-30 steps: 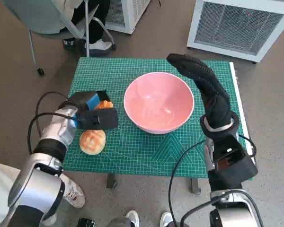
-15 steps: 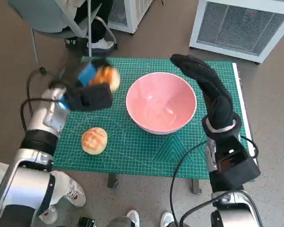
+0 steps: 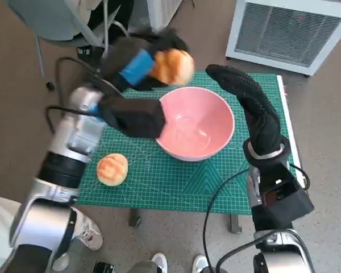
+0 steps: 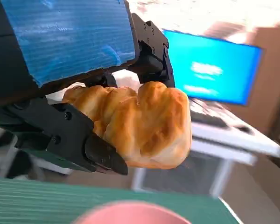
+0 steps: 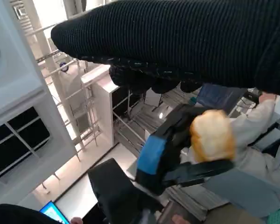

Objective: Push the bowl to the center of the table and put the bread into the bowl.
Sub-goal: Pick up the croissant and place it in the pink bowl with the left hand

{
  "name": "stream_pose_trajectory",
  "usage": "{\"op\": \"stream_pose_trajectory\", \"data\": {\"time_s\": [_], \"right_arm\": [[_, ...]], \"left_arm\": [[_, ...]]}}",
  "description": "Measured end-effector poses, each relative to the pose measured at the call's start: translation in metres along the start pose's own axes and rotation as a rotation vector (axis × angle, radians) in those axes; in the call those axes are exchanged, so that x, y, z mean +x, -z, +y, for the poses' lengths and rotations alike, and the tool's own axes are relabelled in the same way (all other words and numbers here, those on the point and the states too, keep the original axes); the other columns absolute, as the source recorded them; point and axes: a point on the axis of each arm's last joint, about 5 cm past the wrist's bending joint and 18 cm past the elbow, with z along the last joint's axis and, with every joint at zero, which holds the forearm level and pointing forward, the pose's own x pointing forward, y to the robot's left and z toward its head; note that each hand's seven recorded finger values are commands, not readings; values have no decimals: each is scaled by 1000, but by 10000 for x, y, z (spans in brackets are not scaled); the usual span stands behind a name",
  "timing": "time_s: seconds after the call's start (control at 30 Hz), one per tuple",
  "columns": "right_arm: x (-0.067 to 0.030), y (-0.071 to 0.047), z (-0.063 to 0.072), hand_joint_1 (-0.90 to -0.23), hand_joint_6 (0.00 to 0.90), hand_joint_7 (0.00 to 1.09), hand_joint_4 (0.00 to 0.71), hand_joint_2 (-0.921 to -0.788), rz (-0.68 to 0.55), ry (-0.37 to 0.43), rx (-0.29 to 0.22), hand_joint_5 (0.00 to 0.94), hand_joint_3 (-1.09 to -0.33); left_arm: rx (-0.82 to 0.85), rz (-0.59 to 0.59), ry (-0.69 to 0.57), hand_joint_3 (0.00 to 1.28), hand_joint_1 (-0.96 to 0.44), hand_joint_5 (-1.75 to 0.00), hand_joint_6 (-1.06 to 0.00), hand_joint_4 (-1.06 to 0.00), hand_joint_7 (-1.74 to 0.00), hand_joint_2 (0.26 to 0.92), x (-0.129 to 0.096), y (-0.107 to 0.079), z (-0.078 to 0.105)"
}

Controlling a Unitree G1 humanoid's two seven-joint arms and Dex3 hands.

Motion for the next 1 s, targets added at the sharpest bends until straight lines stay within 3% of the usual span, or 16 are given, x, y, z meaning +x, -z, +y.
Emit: {"op": "stream_pose_trajectory", "data": {"time_s": [0.33, 0.4, 0.47, 0.5, 0.57, 0.6, 0.67, 0.77, 1.0], "right_arm": [[-14, -13, -8, -643, -1, 774, 231, -921, 1, 0, -1, 216, -886], [-20, -16, -9, -643, -1, 774, 228, -921, 4, 1, 0, 222, -886], [-26, -19, -9, -642, -1, 774, 202, -921, 5, 2, 0, 267, -885], [-28, -20, -10, -642, -1, 774, 189, -921, 6, 2, 0, 290, -885], [-34, -22, -11, -639, -1, 773, 159, -921, 8, 4, 1, 344, -883], [-37, -23, -12, -638, -1, 772, 151, -921, 10, 5, 1, 359, -883], [-43, -23, -14, -636, -1, 771, 143, -921, 12, 8, 2, 373, -883], [-50, -25, -18, -635, -1, 770, 136, -921, 17, 11, 3, 385, -881], [-59, -26, -26, -633, -1, 769, 129, -921, 19, 22, 6, 399, -881]], "left_arm": [[-54, 28, 180, 151, 0, -1206, -512, -612, -1326, 921, 56, 18, -337], [-70, 45, 217, 192, -1, -1272, -460, -572, -1353, 921, 55, 36, -394], [-84, 61, 261, 302, -1, -1394, -351, -430, -1484, 921, 51, 53, -444], [-88, 67, 284, 309, -27, -1234, -291, -349, -1342, 891, 48, 60, -466], [-94, 82, 345, 226, -75, -586, -179, -224, -847, 865, 41, 74, -510], [-94, 91, 383, 171, -95, -377, -139, -175, -687, 862, 37, 81, -530], [-94, 108, 448, 119, -122, -193, -93, -116, -541, 855, 32, 91, -554], [-96, 134, 536, 76, -172, -63, -52, -51, -433, 847, 28, 104, -568], [-96, 145, 602, 44, -251, -3, -6, -3, -366, 848, 30, 110, -519]]}}
